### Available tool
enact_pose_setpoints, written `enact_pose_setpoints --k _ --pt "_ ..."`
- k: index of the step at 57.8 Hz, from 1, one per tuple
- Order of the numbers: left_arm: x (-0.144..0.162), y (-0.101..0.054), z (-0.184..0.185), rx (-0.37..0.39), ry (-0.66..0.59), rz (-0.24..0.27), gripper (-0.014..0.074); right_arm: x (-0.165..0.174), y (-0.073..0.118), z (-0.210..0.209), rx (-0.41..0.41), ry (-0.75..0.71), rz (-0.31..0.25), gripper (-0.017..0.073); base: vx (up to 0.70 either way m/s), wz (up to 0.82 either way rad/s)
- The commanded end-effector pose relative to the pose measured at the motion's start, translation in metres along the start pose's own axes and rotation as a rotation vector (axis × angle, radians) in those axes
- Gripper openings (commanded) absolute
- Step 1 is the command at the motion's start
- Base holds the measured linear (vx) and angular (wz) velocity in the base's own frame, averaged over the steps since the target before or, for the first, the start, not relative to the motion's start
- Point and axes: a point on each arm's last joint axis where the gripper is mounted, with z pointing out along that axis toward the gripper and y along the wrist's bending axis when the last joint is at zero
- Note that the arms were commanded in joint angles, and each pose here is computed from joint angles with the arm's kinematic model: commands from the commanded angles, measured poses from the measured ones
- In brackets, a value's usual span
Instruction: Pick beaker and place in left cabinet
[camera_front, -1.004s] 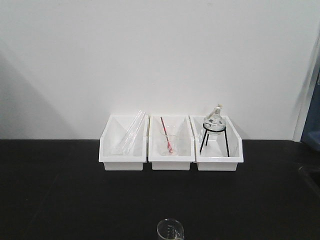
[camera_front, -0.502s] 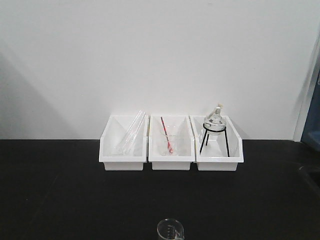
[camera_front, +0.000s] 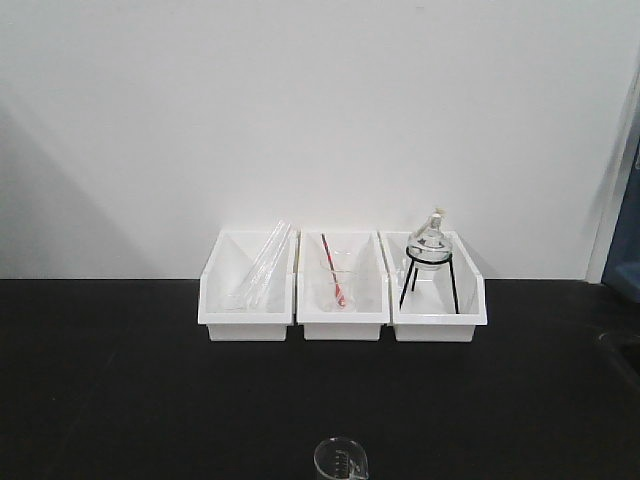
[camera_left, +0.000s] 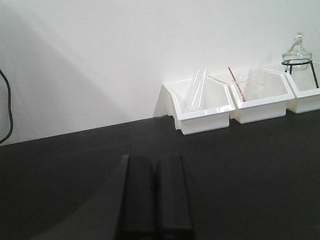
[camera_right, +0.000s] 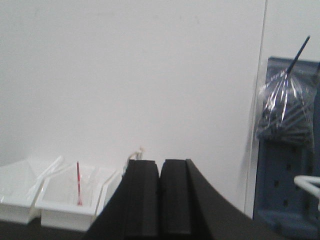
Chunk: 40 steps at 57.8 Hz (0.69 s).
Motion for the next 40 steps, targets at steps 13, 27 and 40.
enact_pose_setpoints --k 13,27,40 --pt "-0.003 0.000 -0.001 -0.008 -0.086 -0.006 0.0001 -0.022 -0.009 -0.001 0.072 -0.155 0.127 -0.0009 0.00 0.00" --pt "-0.003 0.000 -0.001 -0.008 -0.086 -0.006 0.0001 -0.038 -0.011 0.003 0.060 -0.106 0.139 -0.0009 0.00 0.00" --pt "-0.003 0.000 -0.001 -0.008 -0.086 -0.006 0.0001 -0.024 -0.007 0.009 0.020 0.128 0.144 -0.0003 0.00 0.00"
